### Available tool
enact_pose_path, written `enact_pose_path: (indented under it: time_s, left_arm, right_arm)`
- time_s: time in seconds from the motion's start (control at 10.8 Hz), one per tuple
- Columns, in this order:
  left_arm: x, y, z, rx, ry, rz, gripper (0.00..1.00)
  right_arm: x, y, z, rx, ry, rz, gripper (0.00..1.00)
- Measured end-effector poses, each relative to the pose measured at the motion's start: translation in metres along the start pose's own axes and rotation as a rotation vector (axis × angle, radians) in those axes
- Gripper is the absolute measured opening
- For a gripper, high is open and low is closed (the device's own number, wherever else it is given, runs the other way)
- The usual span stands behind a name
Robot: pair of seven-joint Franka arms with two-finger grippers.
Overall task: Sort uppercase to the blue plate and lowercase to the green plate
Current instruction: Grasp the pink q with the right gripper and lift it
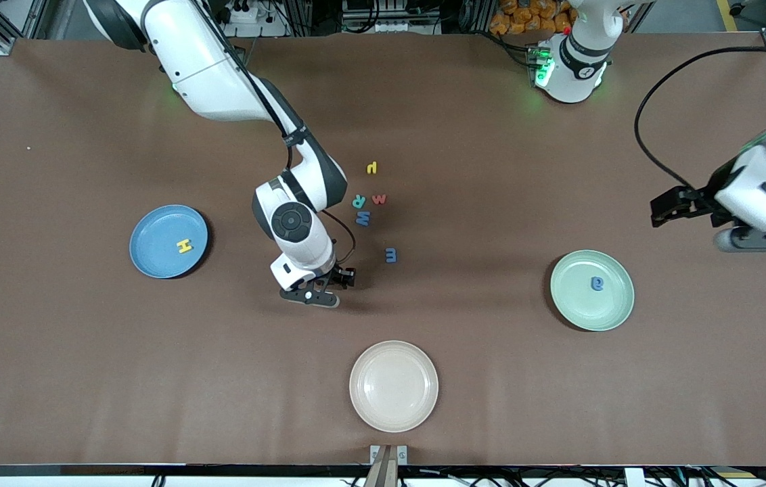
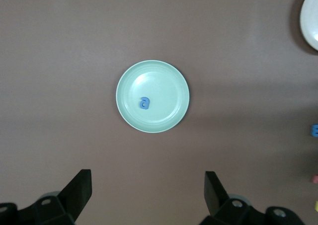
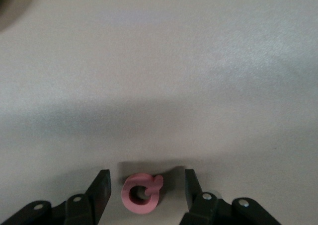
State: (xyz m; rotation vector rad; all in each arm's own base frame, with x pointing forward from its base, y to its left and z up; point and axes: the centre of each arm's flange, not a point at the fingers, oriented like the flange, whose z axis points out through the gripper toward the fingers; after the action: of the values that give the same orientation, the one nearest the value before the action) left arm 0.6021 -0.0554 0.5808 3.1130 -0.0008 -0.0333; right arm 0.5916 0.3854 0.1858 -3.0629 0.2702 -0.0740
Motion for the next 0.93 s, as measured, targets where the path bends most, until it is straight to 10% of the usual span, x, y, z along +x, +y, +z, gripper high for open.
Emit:
enact_pose_path:
  time_s: [0.93]
  left_arm:
    - [-0.009,-0.033,-0.013,0.01,-0.033,-0.02,1.0]
  right_arm:
    - [-0.004,-0.002,0.006,-0.009,-0.01,-0.003,0.42]
